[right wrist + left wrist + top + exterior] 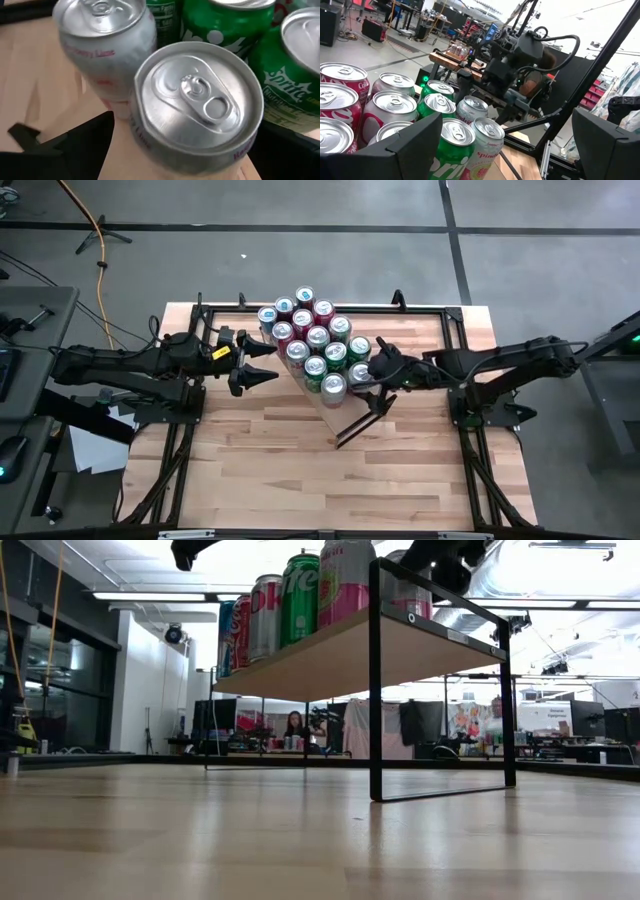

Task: Place canned beverage on shelf
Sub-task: Put the pink soda can on the shelf aligned with the other pink soda can

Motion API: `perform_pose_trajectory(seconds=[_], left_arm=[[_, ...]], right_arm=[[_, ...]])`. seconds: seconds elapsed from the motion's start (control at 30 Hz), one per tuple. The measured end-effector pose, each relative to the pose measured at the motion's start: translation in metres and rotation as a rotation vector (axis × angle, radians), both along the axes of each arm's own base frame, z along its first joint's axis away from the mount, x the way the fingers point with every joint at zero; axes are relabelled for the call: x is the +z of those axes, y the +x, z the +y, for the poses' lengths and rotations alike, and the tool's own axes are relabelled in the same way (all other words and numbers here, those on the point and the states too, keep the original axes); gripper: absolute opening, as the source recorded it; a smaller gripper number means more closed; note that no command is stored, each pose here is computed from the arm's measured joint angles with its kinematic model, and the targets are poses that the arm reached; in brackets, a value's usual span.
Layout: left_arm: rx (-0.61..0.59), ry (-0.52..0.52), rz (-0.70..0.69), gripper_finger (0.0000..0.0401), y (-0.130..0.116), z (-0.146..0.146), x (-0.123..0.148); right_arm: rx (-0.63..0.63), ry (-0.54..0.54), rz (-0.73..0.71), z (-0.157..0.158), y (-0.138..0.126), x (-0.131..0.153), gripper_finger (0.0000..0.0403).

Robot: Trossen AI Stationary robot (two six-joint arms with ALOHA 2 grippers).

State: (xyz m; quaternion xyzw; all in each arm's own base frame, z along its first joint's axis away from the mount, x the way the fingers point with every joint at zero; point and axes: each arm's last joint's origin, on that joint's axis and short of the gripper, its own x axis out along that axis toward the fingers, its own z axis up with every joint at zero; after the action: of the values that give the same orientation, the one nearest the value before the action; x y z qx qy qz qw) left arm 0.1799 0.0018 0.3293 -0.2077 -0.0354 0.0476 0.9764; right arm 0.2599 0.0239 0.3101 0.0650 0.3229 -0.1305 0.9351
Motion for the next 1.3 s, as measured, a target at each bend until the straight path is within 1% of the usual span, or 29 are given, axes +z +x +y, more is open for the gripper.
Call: perform_pose_trajectory(seconds=[0.13,0.3,0.37,0.47,0.57,0.73,0.8,0.87,0.93,0.97,1.03,1.1,1.23,1.27,1.3], left_arm=[[0.0,0.0,0.0,0.0349,0.0,0.0,0.0],[-0.001,0.0,0.0,0.0349,0.0,0.0,0.0],[-0.001,0.0,0.0,0.0349,0.0,0.0,0.0],[-0.001,0.0,0.0,0.0349,0.0,0.0,0.0],[-0.001,0.0,0.0,0.0349,0.0,0.0,0.0],[-0.001,0.0,0.0,0.0349,0.0,0.0,0.0],[0.0,0.0,0.0,0.0349,0.0,0.0,0.0],[0.0,0.0,0.0,0.0349,0.0,0.0,0.0],[0.001,0.0,0.0,0.0349,0.0,0.0,0.0],[0.001,0.0,0.0,0.0349,0.0,0.0,0.0],[0.001,0.0,0.0,0.0349,0.0,0.0,0.0],[0.001,0.0,0.0,0.0349,0.0,0.0,0.0],[0.001,0.0,0.0,0.0349,0.0,0.0,0.0],[0.001,0.001,0.0,0.0349,0.0,0.0,0.0],[0.001,0.003,0.001,0.0349,0.0,0.0,0.0]], right_arm=[[0.024,-0.027,0.047,0.0,-0.004,0.012,0.0399],[0.025,-0.043,0.193,-0.002,-0.018,0.023,0.0399],[0.009,-0.033,0.243,-0.003,-0.023,0.026,0.0399],[-0.05,0.017,0.269,-0.003,-0.028,0.028,0.0399],[-0.085,0.104,0.278,-0.002,-0.029,0.026,0.0399],[0.021,0.189,0.289,0.002,-0.028,0.027,0.0399],[0.023,0.199,0.289,0.002,-0.028,0.027,0.0397],[0.008,0.188,0.283,0.001,-0.028,0.027,0.0385],[-0.013,0.163,0.271,0.001,-0.027,0.027,0.0359],[-0.021,0.155,0.264,0.0,-0.027,0.028,0.034],[-0.025,0.149,0.261,0.0,-0.027,0.028,0.0289],[-0.02,0.146,0.261,0.0,-0.027,0.028,0.0221],[-0.01,0.136,0.262,0.0,-0.027,0.028,0.0054],[-0.002,0.13,0.26,0.0,-0.026,0.028,0.0028],[0.003,0.127,0.255,0.0,-0.026,0.028,0.0017]])
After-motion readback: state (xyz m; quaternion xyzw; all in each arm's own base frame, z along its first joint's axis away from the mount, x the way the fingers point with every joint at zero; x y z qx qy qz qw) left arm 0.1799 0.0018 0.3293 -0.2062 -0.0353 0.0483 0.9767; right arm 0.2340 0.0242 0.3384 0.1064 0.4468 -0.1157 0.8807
